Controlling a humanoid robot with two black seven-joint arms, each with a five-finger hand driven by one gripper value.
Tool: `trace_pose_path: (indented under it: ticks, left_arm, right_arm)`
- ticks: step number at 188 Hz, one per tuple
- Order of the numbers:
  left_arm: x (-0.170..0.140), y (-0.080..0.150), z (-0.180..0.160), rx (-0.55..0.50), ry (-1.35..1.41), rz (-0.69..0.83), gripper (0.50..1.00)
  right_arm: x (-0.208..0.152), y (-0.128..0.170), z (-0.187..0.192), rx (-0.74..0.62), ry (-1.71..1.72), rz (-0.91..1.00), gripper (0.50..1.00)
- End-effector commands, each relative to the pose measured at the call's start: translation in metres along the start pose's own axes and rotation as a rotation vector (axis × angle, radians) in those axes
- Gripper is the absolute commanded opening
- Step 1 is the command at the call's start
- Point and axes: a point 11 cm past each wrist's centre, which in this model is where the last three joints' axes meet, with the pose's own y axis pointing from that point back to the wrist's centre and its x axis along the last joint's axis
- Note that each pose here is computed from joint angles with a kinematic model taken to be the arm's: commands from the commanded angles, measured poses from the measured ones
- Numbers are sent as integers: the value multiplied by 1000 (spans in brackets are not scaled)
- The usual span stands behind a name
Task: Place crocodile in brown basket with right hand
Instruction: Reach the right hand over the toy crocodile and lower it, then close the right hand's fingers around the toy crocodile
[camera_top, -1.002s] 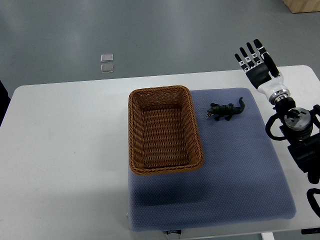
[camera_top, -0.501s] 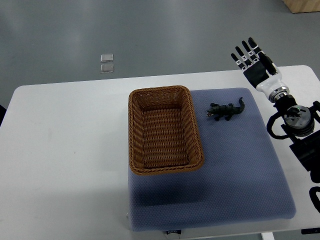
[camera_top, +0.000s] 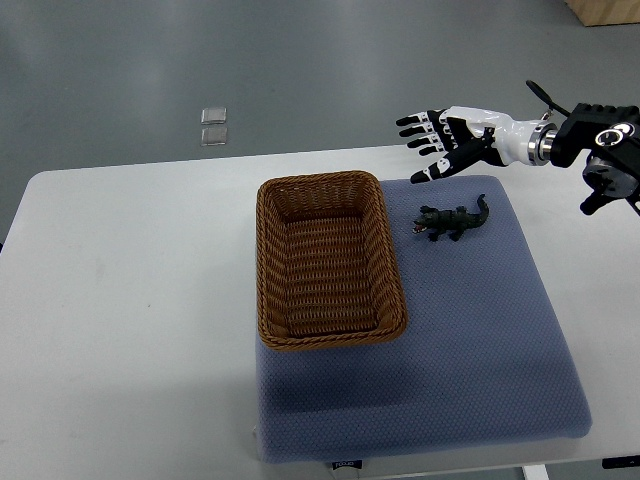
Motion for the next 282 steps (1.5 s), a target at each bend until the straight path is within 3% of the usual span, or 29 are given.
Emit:
trace_pose_path:
  ticks: [1, 16, 42, 141, 226, 243, 282]
  left_arm:
    - [0, 0, 0, 0, 0, 0, 1000]
    - [0, 0, 0, 0, 0, 0, 1000]
    - [0, 0, 1, -1, -1, -2, 1000]
    - [-1, 0, 0, 2, -2, -3, 1000]
    - [-1, 0, 0, 0, -2, -3, 1000]
    - [-1, 0, 0, 0, -1, -3, 1000]
    - [0, 0, 0, 2, -1, -1, 1000]
  right_arm:
    - [1, -5, -7, -181, 410, -51, 930]
    - [5, -7, -12, -270, 620, -68, 930]
    - [8, -10, -17, -325, 660, -51, 930]
    - [-30, -21, 30, -330, 577, -73, 921]
    - [-47, -30, 46, -329, 555, -54, 907]
    - [-50, -32, 47, -328, 554, -57, 895]
    - [-48, -31, 53, -345, 559, -46, 762]
